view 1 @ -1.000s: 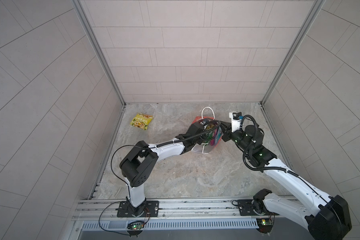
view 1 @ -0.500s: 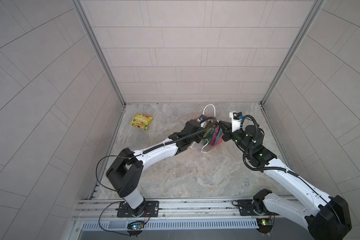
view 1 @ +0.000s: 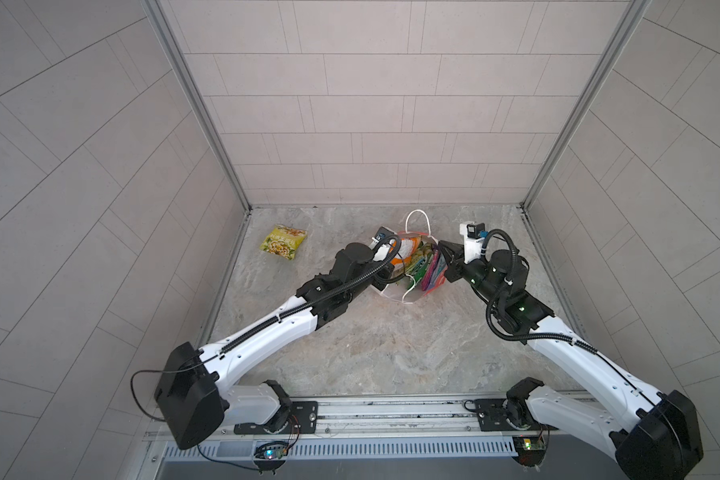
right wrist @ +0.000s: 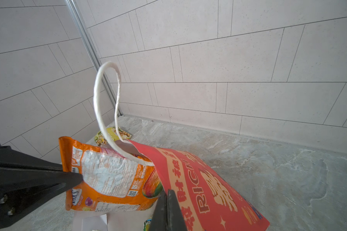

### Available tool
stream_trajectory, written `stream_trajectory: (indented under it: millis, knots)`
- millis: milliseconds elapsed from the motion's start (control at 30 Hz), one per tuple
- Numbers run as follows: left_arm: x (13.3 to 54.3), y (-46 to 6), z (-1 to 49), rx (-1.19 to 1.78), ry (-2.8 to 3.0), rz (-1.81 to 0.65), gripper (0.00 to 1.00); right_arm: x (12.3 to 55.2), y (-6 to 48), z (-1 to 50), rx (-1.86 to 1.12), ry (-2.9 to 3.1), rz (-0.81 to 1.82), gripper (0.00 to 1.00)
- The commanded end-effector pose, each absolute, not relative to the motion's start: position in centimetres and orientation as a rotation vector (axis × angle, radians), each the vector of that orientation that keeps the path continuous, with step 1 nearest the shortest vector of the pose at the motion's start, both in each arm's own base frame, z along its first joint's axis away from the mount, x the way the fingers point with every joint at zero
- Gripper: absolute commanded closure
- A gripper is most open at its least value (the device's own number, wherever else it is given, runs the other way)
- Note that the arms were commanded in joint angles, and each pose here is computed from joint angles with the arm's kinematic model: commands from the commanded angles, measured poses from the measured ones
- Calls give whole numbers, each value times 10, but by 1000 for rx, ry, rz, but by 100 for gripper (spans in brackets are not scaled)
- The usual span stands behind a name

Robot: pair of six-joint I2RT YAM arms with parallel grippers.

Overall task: Take the snacks out of the paper bag
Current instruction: Pick up the snack from the paper bag, then place the snack at the top-left of the table.

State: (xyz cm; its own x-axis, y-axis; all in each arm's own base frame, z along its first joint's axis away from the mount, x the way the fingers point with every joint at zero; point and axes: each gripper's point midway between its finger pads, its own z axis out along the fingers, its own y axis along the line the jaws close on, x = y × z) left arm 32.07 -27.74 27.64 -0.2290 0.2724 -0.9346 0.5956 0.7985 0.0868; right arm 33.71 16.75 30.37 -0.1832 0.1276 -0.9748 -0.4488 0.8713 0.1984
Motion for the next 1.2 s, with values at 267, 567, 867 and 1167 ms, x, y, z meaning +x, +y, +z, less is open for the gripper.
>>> stream_trajectory:
  millis: [267,567,867,1167]
  knots:
    - [310,-211,377,479,1528,-162,100,335,167,317,-231,1629,560,100]
    - [318,-144,418,263,1488,-37,100,333,167,319,-226,1622,563,100]
    - [357,-116,394,144,1608,89,100,334,167,317,-224,1627,563,100]
    - [409,-102,299,90,1917,410,100,337,168,312,-224,1637,561,100]
